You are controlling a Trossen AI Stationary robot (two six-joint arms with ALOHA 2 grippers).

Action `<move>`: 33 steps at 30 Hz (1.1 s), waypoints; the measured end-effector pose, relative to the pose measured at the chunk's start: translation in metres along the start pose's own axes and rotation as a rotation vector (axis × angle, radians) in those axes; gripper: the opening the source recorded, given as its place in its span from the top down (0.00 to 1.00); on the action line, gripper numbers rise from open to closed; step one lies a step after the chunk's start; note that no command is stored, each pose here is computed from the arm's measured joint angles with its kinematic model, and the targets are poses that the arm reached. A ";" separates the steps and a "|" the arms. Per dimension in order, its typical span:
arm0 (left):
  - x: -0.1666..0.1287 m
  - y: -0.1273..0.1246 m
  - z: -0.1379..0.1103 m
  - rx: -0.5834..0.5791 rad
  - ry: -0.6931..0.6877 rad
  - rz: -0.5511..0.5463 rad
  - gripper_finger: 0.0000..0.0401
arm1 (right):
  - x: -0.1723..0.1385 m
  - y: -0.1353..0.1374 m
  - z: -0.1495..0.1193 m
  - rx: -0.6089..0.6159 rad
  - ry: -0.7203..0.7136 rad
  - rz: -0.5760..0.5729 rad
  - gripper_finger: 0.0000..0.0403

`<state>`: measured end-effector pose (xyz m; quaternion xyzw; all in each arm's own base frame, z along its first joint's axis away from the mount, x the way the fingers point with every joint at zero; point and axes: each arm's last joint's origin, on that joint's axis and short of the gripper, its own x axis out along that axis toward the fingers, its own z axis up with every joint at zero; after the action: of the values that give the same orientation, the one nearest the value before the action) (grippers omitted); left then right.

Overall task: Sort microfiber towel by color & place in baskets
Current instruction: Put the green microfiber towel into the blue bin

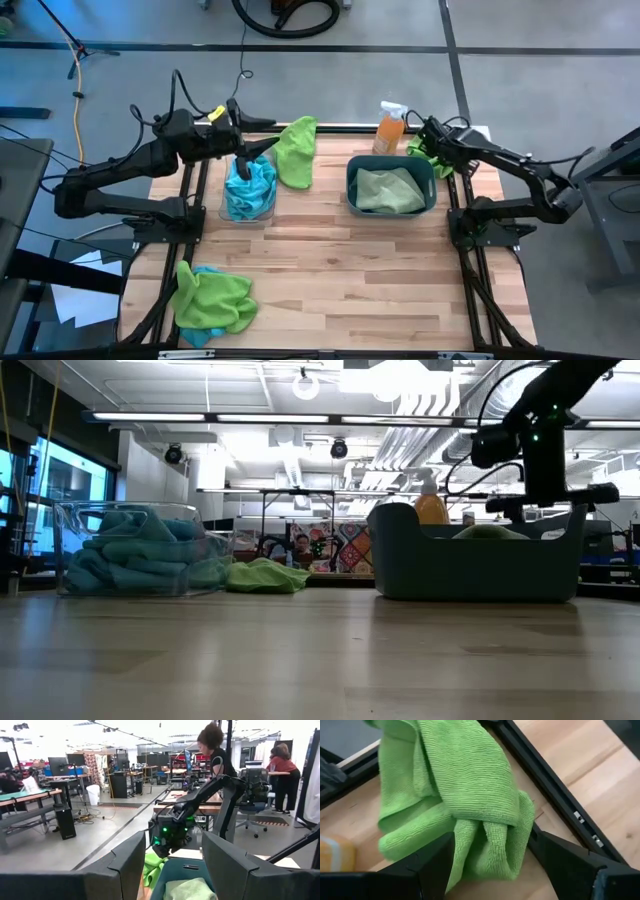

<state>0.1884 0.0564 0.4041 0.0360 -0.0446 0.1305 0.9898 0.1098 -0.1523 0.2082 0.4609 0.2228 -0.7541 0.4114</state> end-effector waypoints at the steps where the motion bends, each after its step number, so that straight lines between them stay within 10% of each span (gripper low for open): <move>1: 0.000 0.001 0.000 0.000 0.000 0.003 0.54 | 0.003 -0.001 -0.002 0.004 -0.004 0.000 0.31; 24: 0.000 0.007 0.000 -0.058 -0.004 0.038 0.54 | 0.047 -0.015 -0.005 0.185 0.029 0.049 0.33; 33: 0.000 0.008 0.000 -0.067 -0.006 0.065 0.54 | 0.048 -0.016 -0.007 0.137 0.059 0.055 0.83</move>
<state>0.1860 0.0642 0.4048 0.0016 -0.0531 0.1608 0.9856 0.0891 -0.1582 0.1619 0.5159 0.1697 -0.7422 0.3927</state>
